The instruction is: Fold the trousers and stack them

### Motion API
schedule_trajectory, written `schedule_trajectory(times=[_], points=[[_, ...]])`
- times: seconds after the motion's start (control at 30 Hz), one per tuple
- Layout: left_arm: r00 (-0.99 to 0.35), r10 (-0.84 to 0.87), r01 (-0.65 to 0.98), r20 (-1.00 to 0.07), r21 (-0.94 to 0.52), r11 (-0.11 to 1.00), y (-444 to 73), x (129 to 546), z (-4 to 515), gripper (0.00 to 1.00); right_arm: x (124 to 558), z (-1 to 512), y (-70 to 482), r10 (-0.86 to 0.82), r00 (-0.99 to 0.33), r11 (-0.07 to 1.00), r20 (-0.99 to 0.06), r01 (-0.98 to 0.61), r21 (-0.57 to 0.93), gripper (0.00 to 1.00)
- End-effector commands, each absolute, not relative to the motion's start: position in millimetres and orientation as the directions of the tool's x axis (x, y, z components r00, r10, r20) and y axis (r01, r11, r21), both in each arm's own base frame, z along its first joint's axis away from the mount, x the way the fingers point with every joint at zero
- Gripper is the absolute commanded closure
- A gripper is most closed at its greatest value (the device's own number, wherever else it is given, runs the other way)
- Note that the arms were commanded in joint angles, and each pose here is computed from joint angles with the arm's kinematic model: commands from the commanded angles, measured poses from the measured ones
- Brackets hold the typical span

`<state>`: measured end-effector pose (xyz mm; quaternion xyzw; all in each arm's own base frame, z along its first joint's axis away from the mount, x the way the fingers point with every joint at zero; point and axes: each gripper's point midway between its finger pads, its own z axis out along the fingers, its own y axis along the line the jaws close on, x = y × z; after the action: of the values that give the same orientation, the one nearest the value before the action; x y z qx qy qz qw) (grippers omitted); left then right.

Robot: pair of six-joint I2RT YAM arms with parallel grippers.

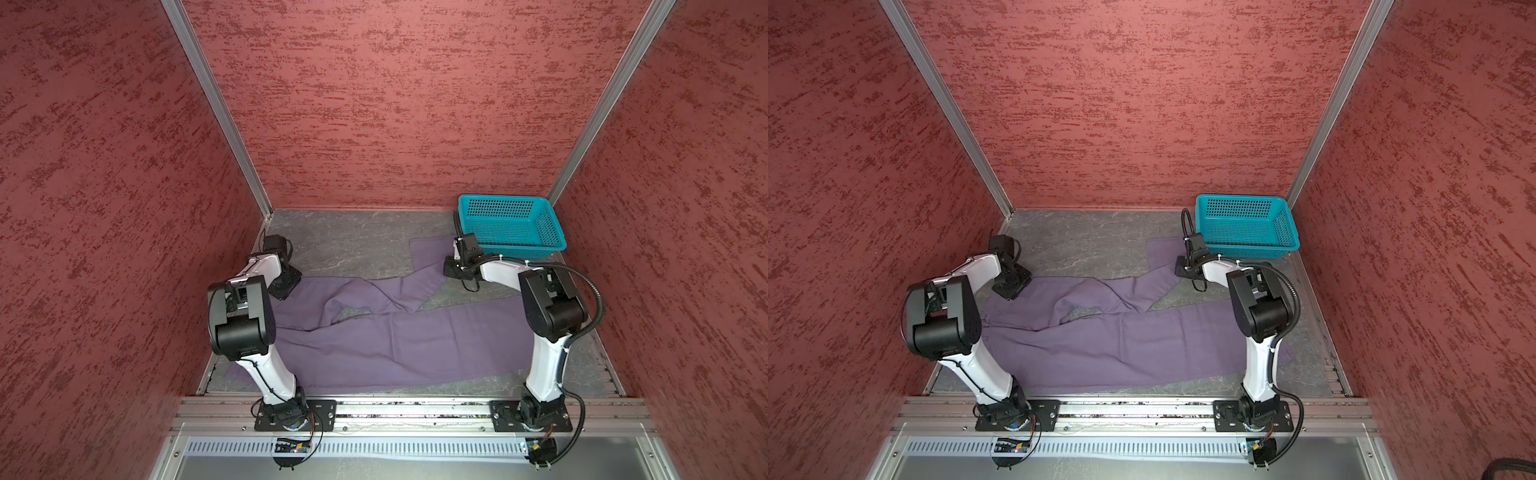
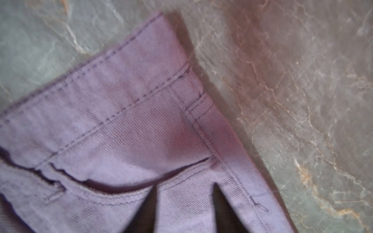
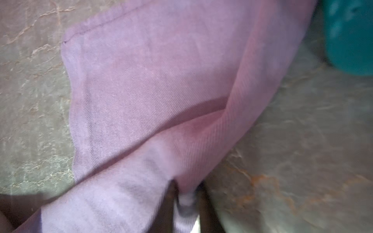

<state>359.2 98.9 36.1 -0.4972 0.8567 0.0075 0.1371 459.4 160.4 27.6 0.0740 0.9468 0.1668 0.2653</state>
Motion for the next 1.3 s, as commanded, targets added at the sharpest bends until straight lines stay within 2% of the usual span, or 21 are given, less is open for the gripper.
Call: schedule_trajectory(times=[0.0, 0.03, 0.2, 0.37, 0.53, 0.73, 0.83, 0.87, 0.93, 0.97, 1.03, 1.17, 1.27], points=[[-0.464, -0.856, -0.862, -0.228, -0.105, 0.495, 103.2, 357.7, 29.2, 0.96, 468.4, 46.9, 164.4, 0.281, -0.807, 0.903, -0.519, 0.040, 0.428, 1.00], [-0.460, -0.858, -0.864, -0.229, -0.107, 0.492, 104.4, 357.0, 30.8, 1.00, 468.1, 54.5, 162.8, 0.288, -0.795, 0.903, -0.534, 0.039, 0.429, 1.00], [-0.426, -0.866, -0.872, -0.263, -0.135, 0.470, 115.2, 350.7, 50.9, 1.00, 457.3, 105.7, 151.5, 0.292, -0.739, 0.910, -0.607, 0.019, 0.414, 1.00], [-0.380, -0.879, -0.879, -0.288, -0.183, 0.440, 126.1, 339.0, 72.0, 1.00, 428.2, 158.3, 136.3, 0.320, -0.682, 0.907, -0.657, 0.019, 0.422, 1.00], [-0.357, -0.890, -0.880, -0.286, -0.216, 0.422, 131.8, 328.9, 82.6, 1.00, 384.7, 205.8, 105.2, 0.375, -0.615, 0.909, -0.694, 0.096, 0.406, 1.00], [-0.360, -0.895, -0.873, -0.265, -0.243, 0.423, 123.7, 328.6, 77.8, 1.00, 337.4, 260.3, 49.4, 0.424, -0.468, 0.905, -0.775, 0.257, 0.340, 1.00], [-0.366, -0.897, -0.865, -0.249, -0.265, 0.427, 116.0, 335.2, 71.8, 0.86, 326.6, 272.3, 36.2, 0.435, -0.437, 0.895, -0.788, 0.305, 0.325, 1.00], [-0.369, -0.896, -0.860, -0.248, -0.274, 0.430, 113.8, 338.7, 70.5, 0.73, 325.1, 271.9, 34.1, 0.432, -0.440, 0.895, -0.787, 0.316, 0.315, 1.00], [-0.383, -0.890, -0.843, -0.249, -0.299, 0.447, 106.9, 349.1, 70.4, 0.38, 326.1, 265.7, 33.3, 0.423, -0.457, 0.898, -0.782, 0.324, 0.296, 1.00], [-0.394, -0.885, -0.836, -0.246, -0.304, 0.457, 102.9, 353.8, 70.5, 0.27, 327.8, 260.0, 33.9, 0.417, -0.470, 0.901, -0.778, 0.326, 0.286, 1.00], [-0.415, -0.877, -0.825, -0.244, -0.305, 0.475, 97.2, 365.8, 71.5, 0.18, 331.6, 248.4, 37.2, 0.411, -0.495, 0.905, -0.765, 0.324, 0.276, 1.00], [-0.477, -0.843, -0.783, -0.248, -0.315, 0.536, 78.8, 397.8, 77.5, 0.11, 338.5, 231.8, 41.7, 0.405, -0.525, 0.909, -0.749, 0.320, 0.267, 1.00], [-0.534, -0.797, -0.758, -0.282, -0.258, 0.599, 67.7, 417.3, 83.1, 0.08, 340.9, 228.4, 39.4, 0.396, -0.527, 0.911, -0.752, 0.325, 0.253, 1.00]])
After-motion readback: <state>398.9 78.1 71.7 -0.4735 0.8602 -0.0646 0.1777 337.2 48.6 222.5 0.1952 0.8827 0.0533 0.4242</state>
